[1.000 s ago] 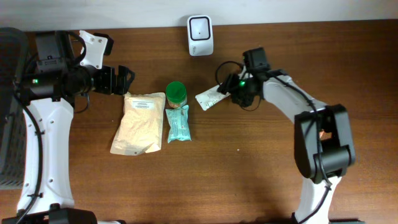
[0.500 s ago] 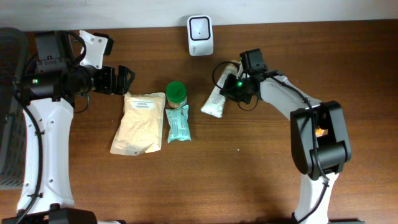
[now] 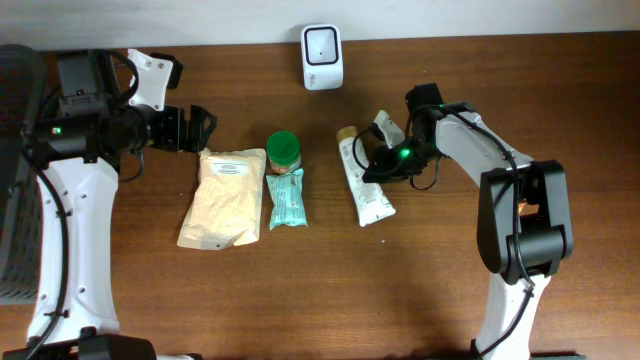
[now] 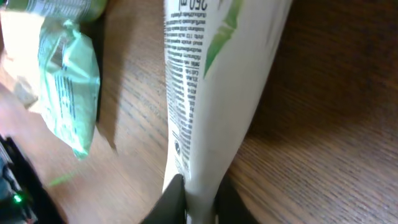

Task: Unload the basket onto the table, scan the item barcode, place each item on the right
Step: 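Grasp the white Pantene tube with the right gripper and pull it right, then lift the Pantene tube upright with the right gripper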

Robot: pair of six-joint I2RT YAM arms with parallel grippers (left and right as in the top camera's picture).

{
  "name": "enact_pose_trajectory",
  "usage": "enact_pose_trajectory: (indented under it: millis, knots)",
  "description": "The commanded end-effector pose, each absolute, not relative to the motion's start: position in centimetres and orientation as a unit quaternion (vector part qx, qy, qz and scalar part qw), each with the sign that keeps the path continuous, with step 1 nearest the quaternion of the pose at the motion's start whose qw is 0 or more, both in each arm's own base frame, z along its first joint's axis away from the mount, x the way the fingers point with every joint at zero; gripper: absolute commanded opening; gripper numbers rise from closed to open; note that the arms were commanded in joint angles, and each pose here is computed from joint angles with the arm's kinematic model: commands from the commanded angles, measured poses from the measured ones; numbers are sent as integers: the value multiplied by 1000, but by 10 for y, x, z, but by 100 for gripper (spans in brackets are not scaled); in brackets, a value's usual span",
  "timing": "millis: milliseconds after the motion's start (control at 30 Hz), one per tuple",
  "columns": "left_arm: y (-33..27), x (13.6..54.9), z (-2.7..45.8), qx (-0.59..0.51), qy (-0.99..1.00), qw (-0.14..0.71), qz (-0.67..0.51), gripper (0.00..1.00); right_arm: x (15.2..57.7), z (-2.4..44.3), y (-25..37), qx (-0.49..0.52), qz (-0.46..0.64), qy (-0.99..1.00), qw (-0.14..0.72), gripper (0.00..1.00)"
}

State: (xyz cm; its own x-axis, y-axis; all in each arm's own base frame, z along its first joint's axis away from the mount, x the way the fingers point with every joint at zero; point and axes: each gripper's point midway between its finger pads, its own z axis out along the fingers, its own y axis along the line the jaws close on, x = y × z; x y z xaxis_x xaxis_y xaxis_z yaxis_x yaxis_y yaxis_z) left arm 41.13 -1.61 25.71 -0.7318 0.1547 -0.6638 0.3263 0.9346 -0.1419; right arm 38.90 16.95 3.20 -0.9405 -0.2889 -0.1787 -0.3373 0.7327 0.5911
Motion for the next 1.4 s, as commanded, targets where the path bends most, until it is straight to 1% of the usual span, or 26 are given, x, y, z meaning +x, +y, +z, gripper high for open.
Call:
enact_pose_trajectory:
  millis: [0,167,333,500,533,567,633,733,767,833,900,967,1033,1100,1233,1367]
  knots:
    - [-13,413,256,134,922,343,-121,99,387,27,172,-184,340,922,28,18]
    - [-13,413,256,134,922,343,-121,99,370,12,171,-168,349,922,-14,21]
    - [-13,413,256,134,922,343,-121,99,368,9,172,-165,350,922,-19,33]
    - [-13,413,256,134,922,343,-121,99,369,-4,173,-152,357,921,-27,33]
    - [-13,413,256,134,922,343,-121,99,369,-5,174,-150,363,919,-27,32]
    - [-13,413,256,134,922,343,-121,99,369,-6,174,-147,368,917,-28,27]
    - [-13,413,256,134,922,343,-121,99,369,-8,175,-146,372,916,-29,23]
    - [-13,413,256,134,922,343,-121,99,369,-8,175,-146,373,916,-28,7]
    - [-13,413,256,134,922,343,-121,99,370,-8,174,-144,374,916,-28,4]
    - [-13,413,256,134,922,343,-121,99,370,-3,171,-133,386,912,-30,4]
    - [-13,413,256,134,922,343,-121,99,372,15,174,-122,428,895,-22,4]
    - [-13,413,256,134,922,343,-121,99,374,44,180,-139,475,869,5,4]
    - [-13,413,256,134,922,343,-121,99,375,73,183,-152,498,853,32,4]
    - [-13,413,256,134,922,343,-121,99,375,113,186,-170,509,841,67,4]
    - [-13,413,256,134,922,343,-121,99,361,192,187,-216,511,820,142,4]
    - [-13,413,256,134,922,343,-121,99,341,252,185,-262,496,800,214,4]
